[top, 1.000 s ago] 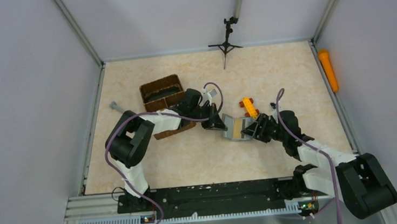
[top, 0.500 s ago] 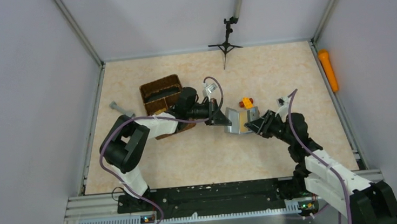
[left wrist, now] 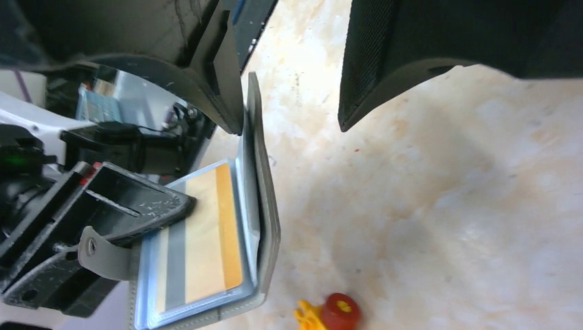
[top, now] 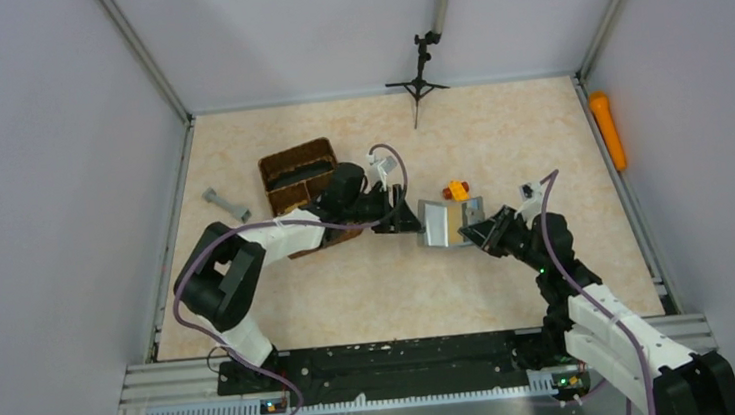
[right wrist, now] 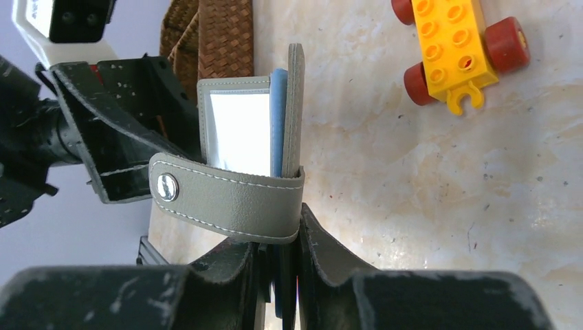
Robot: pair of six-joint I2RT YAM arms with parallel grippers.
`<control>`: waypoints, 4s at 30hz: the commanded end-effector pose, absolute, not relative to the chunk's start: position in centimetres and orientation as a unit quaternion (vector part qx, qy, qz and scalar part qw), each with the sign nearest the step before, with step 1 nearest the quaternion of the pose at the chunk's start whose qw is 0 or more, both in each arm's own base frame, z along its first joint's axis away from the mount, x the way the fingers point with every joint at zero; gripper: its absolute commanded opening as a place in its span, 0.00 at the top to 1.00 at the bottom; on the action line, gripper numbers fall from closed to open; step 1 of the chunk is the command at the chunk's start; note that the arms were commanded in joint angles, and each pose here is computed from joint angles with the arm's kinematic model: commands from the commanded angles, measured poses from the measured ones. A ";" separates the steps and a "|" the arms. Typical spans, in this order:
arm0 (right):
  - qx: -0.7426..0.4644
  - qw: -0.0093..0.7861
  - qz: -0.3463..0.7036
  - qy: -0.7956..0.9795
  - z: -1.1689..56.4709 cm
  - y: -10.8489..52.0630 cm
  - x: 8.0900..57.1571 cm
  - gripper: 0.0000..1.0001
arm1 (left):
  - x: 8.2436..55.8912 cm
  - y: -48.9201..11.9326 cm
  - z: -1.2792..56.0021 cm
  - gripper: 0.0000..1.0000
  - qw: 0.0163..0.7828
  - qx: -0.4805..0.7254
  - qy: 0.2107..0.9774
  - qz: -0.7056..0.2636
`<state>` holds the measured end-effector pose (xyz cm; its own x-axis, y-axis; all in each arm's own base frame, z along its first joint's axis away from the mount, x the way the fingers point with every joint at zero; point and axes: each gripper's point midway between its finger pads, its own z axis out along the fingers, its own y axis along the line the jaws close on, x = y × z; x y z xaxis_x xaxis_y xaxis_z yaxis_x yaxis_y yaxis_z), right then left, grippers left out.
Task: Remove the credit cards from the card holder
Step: Remove the credit card from the card holder.
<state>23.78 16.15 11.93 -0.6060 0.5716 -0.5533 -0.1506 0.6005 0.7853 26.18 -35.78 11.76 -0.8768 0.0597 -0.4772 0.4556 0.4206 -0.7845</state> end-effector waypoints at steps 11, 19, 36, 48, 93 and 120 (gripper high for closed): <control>0.143 0.442 0.382 0.798 10.5 15.0 25.3 0.99 | 24.6 -35.4 19.8 0.63 0.305 0.230 0.732 -0.564; 0.114 0.436 0.420 0.788 11.4 16.6 24.9 1.00 | 21.3 -38.4 19.9 0.61 0.275 0.300 0.706 -0.579; 0.068 0.448 0.430 0.780 13.3 19.1 24.1 1.00 | 24.7 -39.1 12.5 0.65 0.174 0.244 0.818 -0.492; 0.095 0.459 0.484 0.739 15.9 19.3 23.3 1.00 | 24.7 -38.5 14.5 0.76 0.164 0.220 0.780 -0.562; 0.083 0.464 0.577 0.667 18.8 20.2 21.4 0.59 | 22.9 -38.0 19.1 1.00 0.158 0.224 0.686 -0.674; 0.102 0.465 0.571 0.669 18.6 19.6 21.6 1.00 | 22.7 -37.8 19.2 0.44 0.143 0.223 0.674 -0.690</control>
